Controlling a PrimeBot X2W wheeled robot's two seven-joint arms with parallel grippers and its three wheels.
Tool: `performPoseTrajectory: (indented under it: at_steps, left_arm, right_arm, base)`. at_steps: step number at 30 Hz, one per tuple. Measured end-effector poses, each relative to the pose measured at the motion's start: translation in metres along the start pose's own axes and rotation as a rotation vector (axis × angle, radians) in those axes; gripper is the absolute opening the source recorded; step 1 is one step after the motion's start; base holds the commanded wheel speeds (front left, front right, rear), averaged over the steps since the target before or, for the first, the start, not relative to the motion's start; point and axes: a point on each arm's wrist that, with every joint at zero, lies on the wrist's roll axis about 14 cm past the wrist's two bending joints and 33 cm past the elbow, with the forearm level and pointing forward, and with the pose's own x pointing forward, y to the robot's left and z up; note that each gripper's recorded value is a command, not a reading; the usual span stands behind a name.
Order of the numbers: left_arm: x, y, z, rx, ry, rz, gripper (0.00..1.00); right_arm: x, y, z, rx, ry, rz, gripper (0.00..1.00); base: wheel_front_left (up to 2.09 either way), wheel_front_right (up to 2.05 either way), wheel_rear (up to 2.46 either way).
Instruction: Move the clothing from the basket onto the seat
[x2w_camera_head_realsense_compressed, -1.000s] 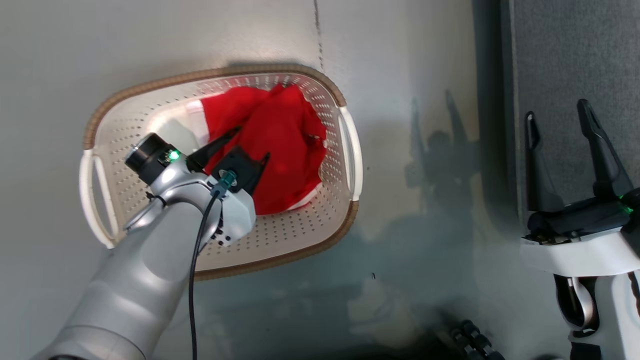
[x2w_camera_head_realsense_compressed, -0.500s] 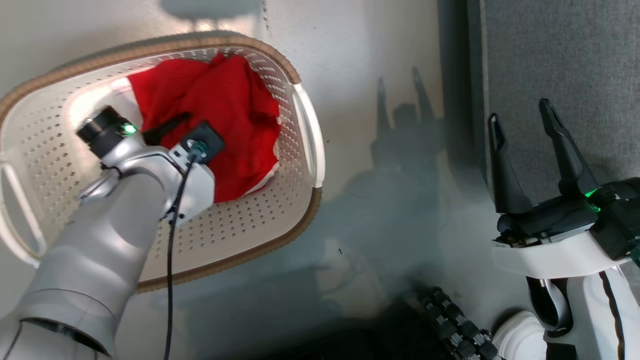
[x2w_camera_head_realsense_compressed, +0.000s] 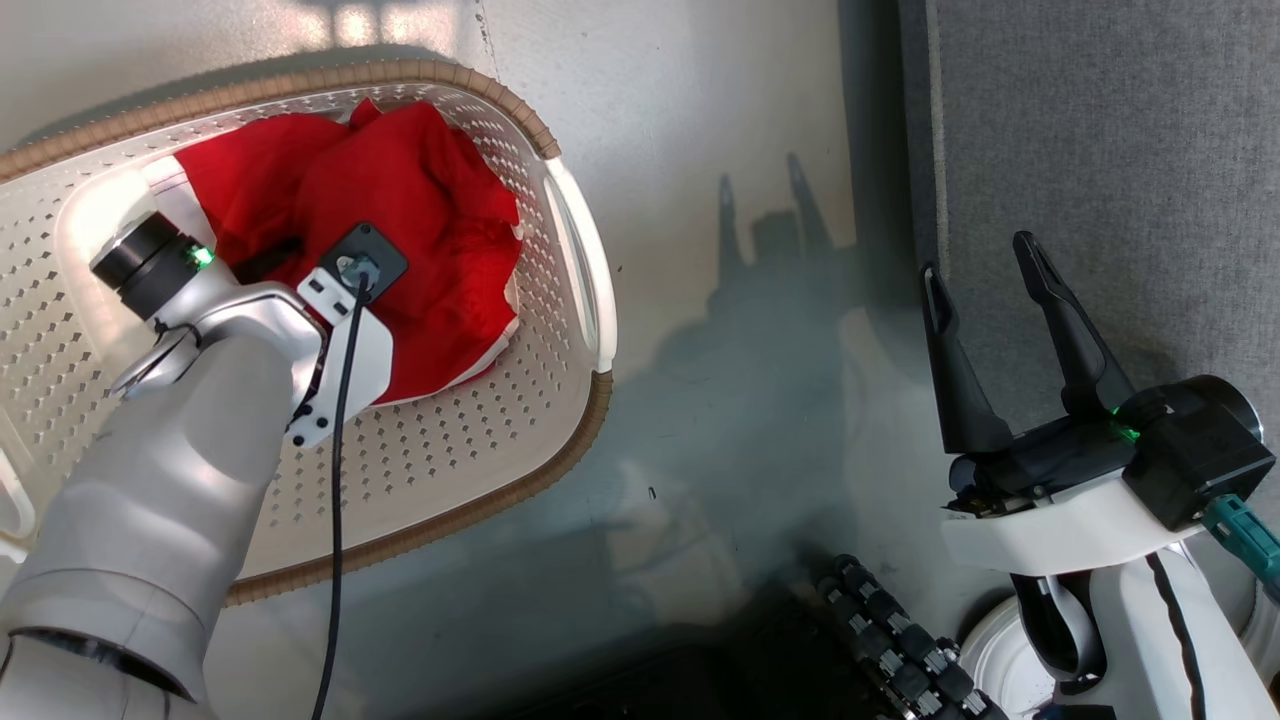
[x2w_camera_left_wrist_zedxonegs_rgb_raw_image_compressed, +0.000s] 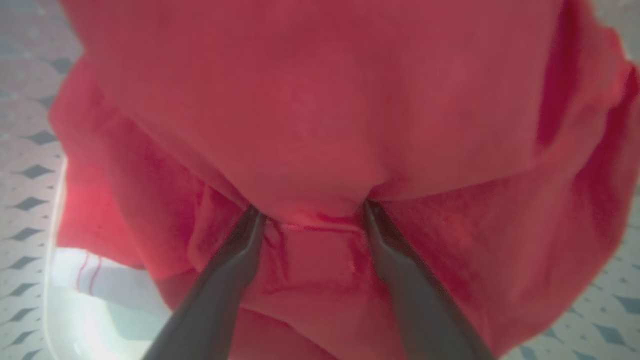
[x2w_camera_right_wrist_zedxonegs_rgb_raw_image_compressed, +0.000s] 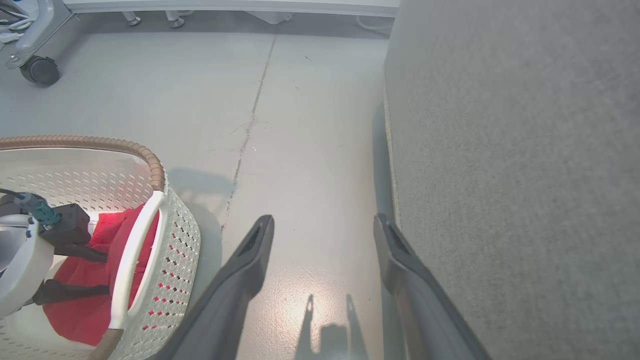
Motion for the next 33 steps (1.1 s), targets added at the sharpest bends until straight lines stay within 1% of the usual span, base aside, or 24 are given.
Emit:
performPoseTrajectory:
  at_steps: [3,8,12,14,19,20,21,25,30,33]
  left_arm:
    - [0.002,0.003,0.0,0.019,0.029,0.003,1.0]
    - [0.005,0.005,-0.001,0.017,0.07,0.004,1.0]
    - [0.005,0.005,-0.003,-0.021,0.123,0.005,1.0]
    - [0.005,0.004,-0.005,-0.018,0.146,0.001,1.0]
    - [0.006,0.004,-0.006,0.003,0.16,-0.007,1.0]
    - [0.006,0.004,-0.006,0.006,0.162,-0.007,0.36]
    - [0.006,0.005,-0.006,0.006,0.162,-0.007,0.0]
    - [0.005,0.014,-0.007,-0.005,0.165,0.007,0.0]
    - [0.003,0.015,-0.009,-0.011,0.178,0.002,0.0]
    - [0.0,0.013,-0.013,-0.06,0.185,-0.002,0.0]
  right_arm:
    - [0.0,0.001,-0.002,0.007,0.005,0.001,1.0]
    - [-0.001,0.002,-0.006,0.012,0.017,0.001,1.0]
    - [-0.002,0.006,-0.008,0.019,0.025,0.013,1.0]
    - [-0.002,0.009,-0.01,0.014,0.03,0.022,1.0]
    - [-0.003,0.0,-0.007,0.016,0.024,-0.007,1.0]
    - [-0.003,0.0,-0.007,0.017,0.024,-0.005,1.0]
    - [-0.003,0.001,-0.008,0.018,0.026,-0.002,1.0]
    - [-0.003,0.005,-0.009,0.022,0.031,0.007,1.0]
    - [-0.001,0.003,-0.003,0.024,0.012,0.003,1.0]
    - [0.001,0.0,0.003,0.019,-0.004,-0.002,1.0]
  base:
    - [0.0,0.0,0.0]
    - [0.0,0.0,0.0]
    - [0.0,0.0,0.0]
    - [0.0,0.0,0.0]
    - [0.0,0.0,0.0]
    - [0.0,0.0,0.0]
    - [0.0,0.0,0.0]
    - [0.0,0.0,0.0]
    - [0.0,0.0,0.0]
    - [0.0,0.0,0.0]
